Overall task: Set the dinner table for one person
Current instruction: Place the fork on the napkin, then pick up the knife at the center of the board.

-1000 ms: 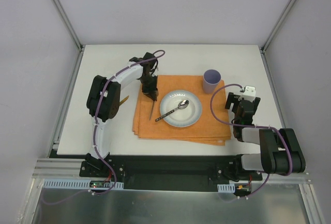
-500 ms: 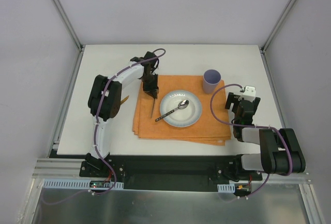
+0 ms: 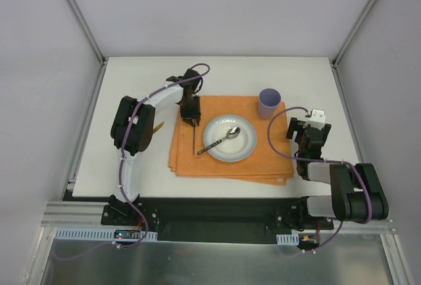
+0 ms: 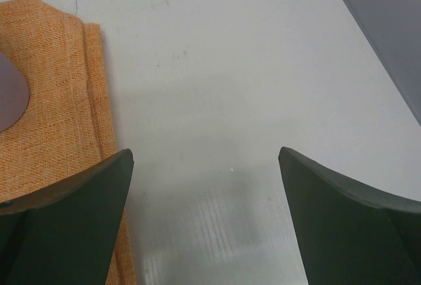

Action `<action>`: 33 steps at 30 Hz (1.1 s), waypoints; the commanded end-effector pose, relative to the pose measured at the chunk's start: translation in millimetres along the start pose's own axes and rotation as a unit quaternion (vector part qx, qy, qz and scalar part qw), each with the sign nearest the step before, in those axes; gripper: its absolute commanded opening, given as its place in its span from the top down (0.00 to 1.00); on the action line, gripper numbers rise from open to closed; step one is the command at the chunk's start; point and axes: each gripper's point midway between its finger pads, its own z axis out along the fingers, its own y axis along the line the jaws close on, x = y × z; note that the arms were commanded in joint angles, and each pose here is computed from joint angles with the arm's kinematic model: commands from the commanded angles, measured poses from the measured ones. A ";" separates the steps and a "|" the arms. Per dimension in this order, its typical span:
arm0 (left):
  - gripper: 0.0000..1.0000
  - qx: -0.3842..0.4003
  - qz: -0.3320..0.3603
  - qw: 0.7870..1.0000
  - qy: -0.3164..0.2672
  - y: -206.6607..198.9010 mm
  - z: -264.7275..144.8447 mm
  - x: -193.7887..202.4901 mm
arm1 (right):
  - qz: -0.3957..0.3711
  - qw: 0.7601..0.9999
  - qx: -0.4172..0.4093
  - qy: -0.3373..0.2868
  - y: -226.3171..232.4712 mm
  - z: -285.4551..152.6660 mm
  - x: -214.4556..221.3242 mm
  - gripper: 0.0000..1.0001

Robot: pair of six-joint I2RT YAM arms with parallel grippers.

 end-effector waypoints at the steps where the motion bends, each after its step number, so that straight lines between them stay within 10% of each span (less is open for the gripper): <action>1: 0.57 -0.029 0.003 0.999 -0.021 12.4 -13.6 -3.0 | 0.013 0.999 0.006 -0.035 -1.5 1.7 -19.5 0.04; 6: 0.25 -0.028 0.012 0.999 -0.030 12.3 -20.0 -6.0 | 0.013 0.999 0.006 -0.036 -1.5 1.6 -20.0 0.04; 20: 0.25 -0.014 0.183 0.958 -0.221 34.6 -174.1 -54.4 | 0.013 0.999 0.006 -0.036 -1.5 1.6 -20.0 0.04; 26: 0.24 -0.032 0.445 0.872 -0.200 86.5 -183.3 -32.6 | 0.013 0.999 0.006 -0.036 -1.5 1.6 -20.0 0.04; 33: 0.07 -0.015 0.502 0.855 -0.126 126.0 -155.6 11.5 | 0.013 0.999 0.007 -0.037 -2.0 1.8 -20.3 0.04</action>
